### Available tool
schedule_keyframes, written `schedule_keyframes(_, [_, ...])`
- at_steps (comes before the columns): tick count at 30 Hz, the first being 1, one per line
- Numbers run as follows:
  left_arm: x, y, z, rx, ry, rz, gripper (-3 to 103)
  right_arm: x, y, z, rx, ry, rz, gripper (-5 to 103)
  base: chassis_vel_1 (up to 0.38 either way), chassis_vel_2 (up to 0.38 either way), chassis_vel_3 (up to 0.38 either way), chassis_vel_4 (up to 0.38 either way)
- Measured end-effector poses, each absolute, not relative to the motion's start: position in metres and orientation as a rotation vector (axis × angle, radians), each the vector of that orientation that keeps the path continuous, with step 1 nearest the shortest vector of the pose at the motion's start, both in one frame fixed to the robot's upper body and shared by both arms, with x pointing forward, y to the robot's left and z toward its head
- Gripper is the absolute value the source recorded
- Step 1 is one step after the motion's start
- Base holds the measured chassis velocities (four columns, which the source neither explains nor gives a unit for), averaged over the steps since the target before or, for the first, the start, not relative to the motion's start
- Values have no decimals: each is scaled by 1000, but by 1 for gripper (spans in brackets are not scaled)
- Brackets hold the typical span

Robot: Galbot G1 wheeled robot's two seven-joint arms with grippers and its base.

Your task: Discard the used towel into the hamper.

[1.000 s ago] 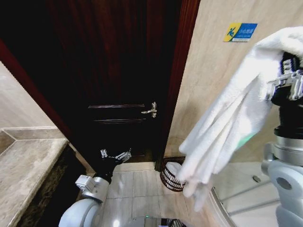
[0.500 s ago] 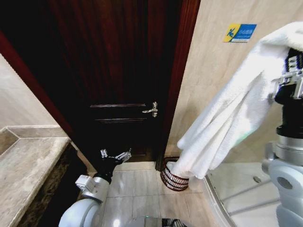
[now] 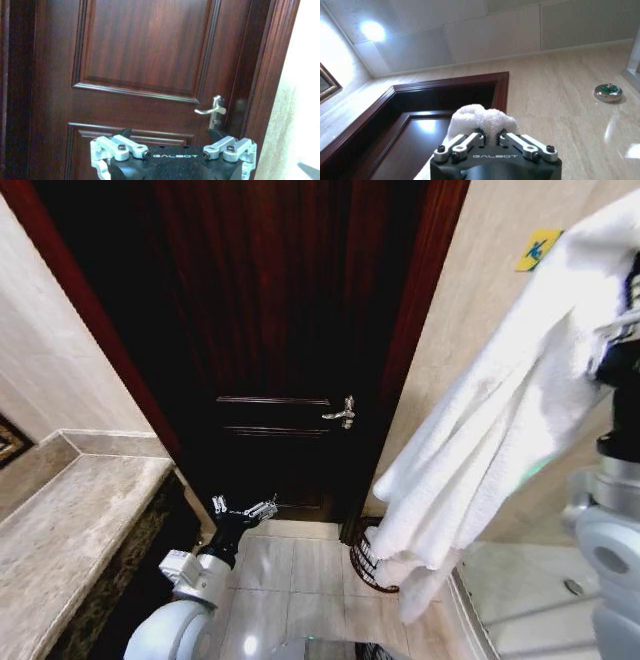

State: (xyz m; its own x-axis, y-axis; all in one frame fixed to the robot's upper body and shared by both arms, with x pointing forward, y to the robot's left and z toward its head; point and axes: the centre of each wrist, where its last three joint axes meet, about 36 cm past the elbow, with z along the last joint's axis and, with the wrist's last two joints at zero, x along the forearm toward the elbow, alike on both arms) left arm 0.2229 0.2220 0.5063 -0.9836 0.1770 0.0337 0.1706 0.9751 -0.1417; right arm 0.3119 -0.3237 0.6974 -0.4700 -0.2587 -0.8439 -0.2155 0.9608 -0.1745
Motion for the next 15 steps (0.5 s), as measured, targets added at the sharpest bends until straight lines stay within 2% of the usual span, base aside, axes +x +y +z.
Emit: schedule_keyframes(15, [223, 222, 506, -271, -3076, 215, 100, 342, -338, 718, -314, 2075, -66, 12, 0, 0, 0, 0])
